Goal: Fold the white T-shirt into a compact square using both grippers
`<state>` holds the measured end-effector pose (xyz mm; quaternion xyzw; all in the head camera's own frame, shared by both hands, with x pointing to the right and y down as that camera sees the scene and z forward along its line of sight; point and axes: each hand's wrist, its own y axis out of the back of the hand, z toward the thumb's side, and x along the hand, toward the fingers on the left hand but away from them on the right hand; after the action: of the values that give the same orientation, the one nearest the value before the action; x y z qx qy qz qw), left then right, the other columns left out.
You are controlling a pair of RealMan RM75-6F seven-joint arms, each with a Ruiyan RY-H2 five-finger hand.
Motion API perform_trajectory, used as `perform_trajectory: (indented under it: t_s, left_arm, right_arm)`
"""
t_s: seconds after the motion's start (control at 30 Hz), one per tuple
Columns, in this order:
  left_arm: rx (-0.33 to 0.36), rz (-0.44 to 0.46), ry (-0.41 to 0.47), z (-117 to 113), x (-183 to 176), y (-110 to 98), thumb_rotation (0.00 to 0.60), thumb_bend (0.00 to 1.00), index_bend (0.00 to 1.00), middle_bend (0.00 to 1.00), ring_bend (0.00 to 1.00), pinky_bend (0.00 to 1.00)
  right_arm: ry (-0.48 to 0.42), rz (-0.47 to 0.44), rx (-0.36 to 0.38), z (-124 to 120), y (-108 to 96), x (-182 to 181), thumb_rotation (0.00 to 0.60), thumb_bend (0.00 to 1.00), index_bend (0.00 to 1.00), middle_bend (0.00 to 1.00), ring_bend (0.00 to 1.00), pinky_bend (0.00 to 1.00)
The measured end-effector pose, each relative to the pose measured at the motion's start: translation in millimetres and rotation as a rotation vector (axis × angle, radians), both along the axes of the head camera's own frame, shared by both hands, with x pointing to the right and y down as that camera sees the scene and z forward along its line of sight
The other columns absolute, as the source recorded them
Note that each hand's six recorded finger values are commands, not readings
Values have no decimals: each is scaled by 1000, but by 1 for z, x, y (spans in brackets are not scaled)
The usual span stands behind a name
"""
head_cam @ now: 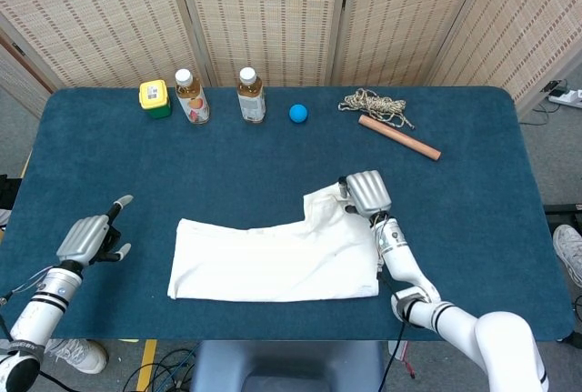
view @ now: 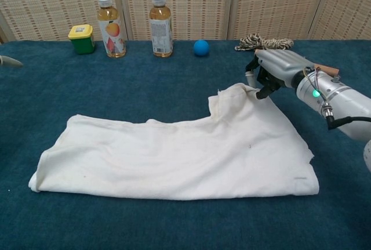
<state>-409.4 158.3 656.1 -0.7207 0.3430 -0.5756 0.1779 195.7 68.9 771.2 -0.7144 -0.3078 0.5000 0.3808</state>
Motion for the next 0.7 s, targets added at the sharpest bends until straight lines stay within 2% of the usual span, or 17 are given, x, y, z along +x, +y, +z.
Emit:
perform_trajectory:
  t_s: [0.47,0.57,0.7]
  left_arm:
    - [0,-4,-8,-1,-3,-1,600,381,61,949,851,1000]
    - [-1,-7,-10,-2,-4,0,600,381,61,949,850,1000]
    - [-3,-8,-11,-1,-4,1,600,381,61,949,850,1000]
  right_arm:
    - [18,22,-21,12,-5,-2,600,479,644,978,986,1000]
    - [26,29,-24,14,-7,-1,600,480,609,977,986,1000]
    - [41,40,-29,18,-11,1,600,480,511,967,984,1000]
